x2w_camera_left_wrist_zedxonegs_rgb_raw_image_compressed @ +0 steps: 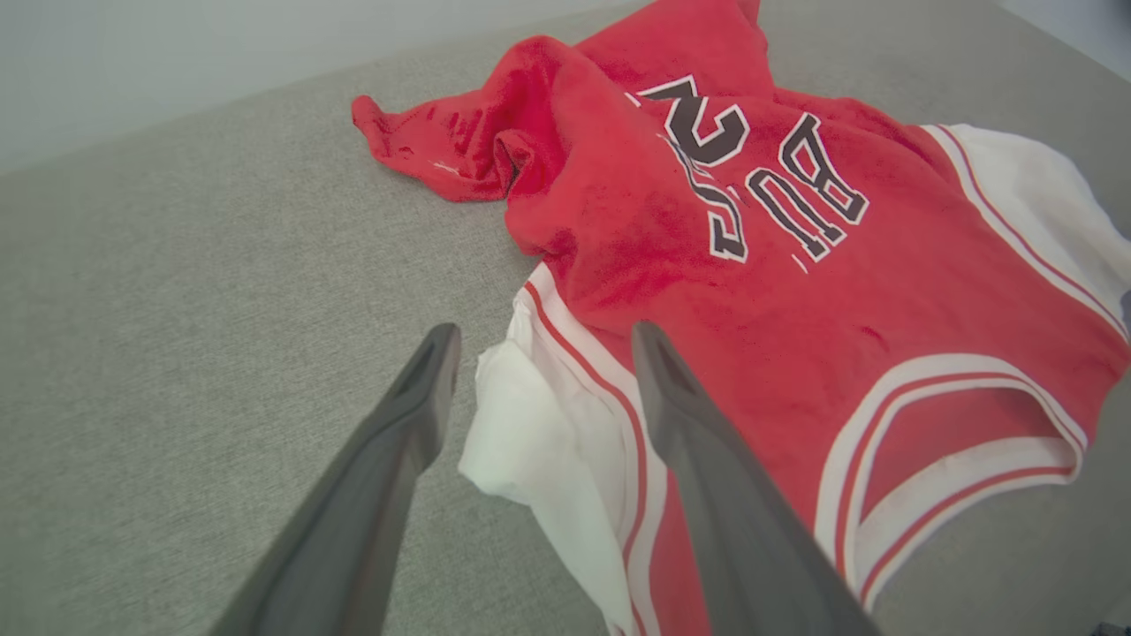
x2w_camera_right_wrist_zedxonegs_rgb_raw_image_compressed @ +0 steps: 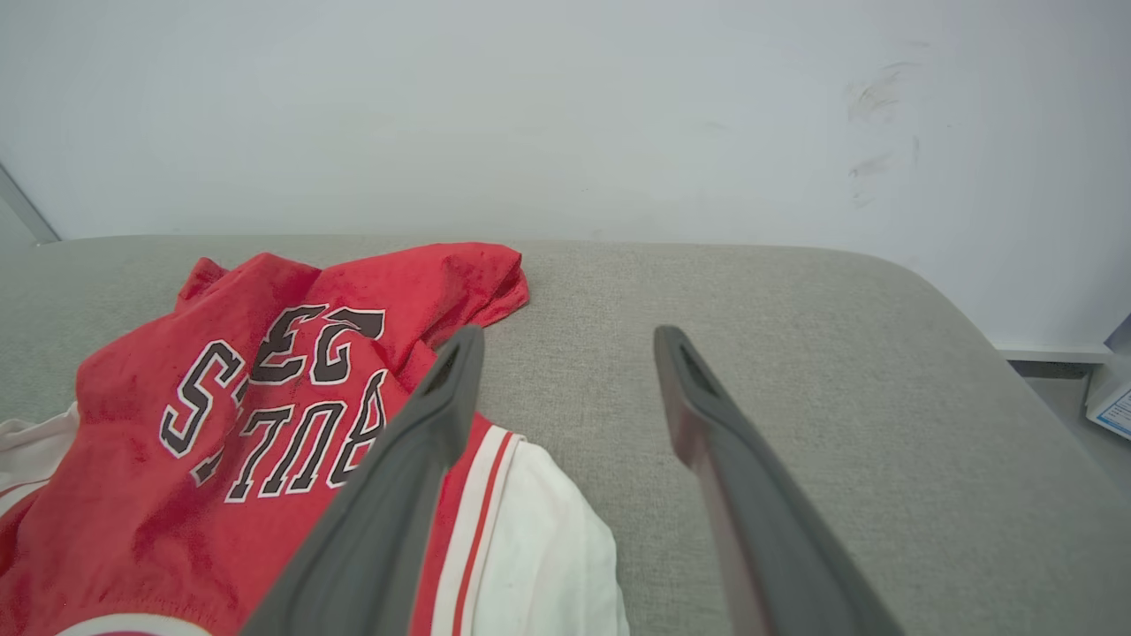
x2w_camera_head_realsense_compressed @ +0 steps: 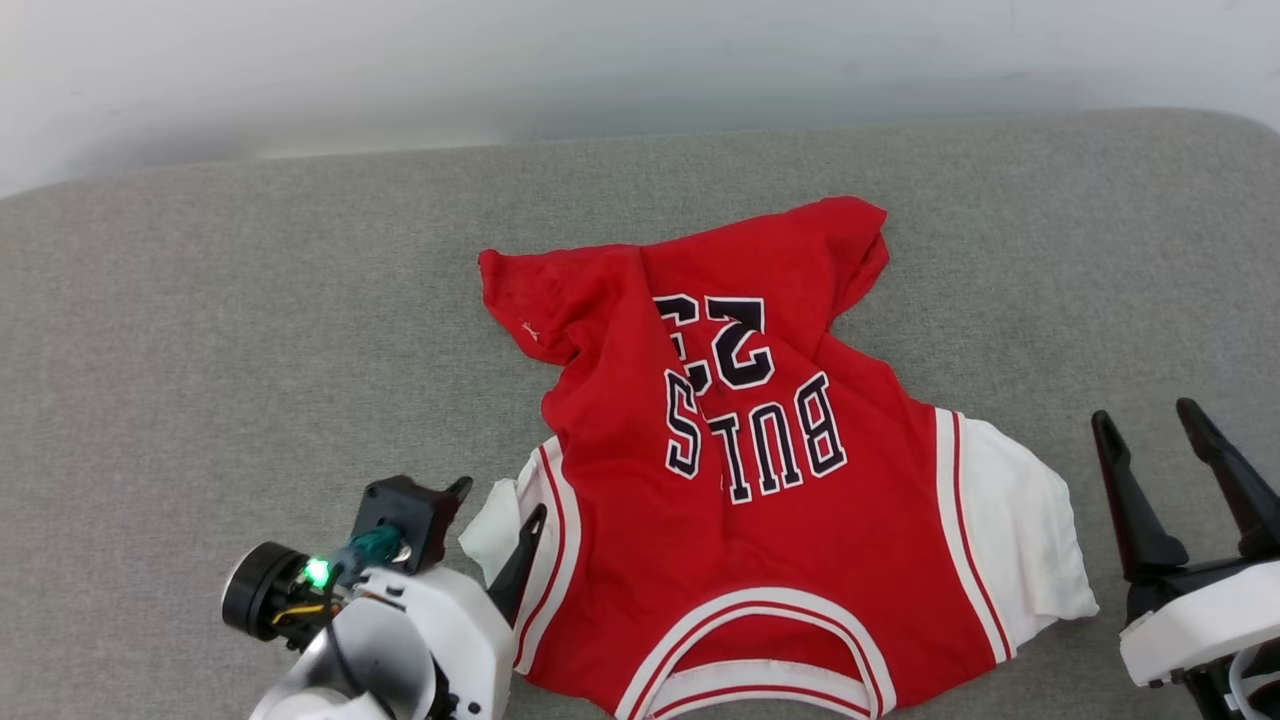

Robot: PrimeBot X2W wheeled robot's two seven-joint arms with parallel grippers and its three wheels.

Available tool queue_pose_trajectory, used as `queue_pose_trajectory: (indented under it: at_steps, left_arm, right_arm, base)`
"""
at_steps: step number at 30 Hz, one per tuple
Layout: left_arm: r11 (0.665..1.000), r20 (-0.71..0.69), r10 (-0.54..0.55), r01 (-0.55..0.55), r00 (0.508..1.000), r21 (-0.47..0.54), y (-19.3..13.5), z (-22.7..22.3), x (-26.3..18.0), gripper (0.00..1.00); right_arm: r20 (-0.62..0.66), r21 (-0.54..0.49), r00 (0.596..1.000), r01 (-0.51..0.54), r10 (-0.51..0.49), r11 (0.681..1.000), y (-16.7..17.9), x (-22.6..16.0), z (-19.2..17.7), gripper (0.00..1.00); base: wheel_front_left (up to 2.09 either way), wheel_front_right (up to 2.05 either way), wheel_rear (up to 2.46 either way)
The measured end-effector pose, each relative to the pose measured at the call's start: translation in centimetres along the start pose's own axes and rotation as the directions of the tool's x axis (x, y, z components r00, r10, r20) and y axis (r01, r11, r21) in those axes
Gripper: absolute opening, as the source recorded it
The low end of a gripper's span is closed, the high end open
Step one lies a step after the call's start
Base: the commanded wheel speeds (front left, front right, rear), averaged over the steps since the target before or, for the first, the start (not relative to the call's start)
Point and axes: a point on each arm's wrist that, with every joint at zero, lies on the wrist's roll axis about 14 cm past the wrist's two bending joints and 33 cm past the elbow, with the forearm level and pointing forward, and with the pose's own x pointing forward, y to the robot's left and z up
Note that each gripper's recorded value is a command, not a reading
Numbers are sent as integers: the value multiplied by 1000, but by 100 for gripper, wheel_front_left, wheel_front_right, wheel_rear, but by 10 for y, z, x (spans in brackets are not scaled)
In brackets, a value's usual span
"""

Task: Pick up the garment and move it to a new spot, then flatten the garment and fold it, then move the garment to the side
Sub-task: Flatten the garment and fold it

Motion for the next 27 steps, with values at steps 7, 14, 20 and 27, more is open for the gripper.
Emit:
queue_pose_trajectory:
  at_steps: [7, 14, 20, 27]
  left_arm:
    - [996, -222, -35, 51, 974, 68, -4, -26, 15, 100]
    - [995, -323, 7, 26, 946, 97, 14, -51, 28, 100]
    - [998, -311, 26, -8, 950, 60, 20, -57, 27, 0]
    - [987, -153, 145, -153, 977, -42, 44, -34, 12, 0]
  right_arm:
    - [-57, 9, 998, -9, 9, 1000, 6, 3, -19, 100]
    - [-98, 5, 995, -7, 7, 1000, 6, 4, -35, 100]
    - [-111, 7, 994, -23, 23, 1000, 11, 9, -41, 100]
    - [-115, -3, 991, -67, 67, 998, 23, 15, -41, 100]
  base:
    - [0, 0, 0]
    - [0, 0, 0]
    - [0, 0, 0]
    - [0, 0, 0]
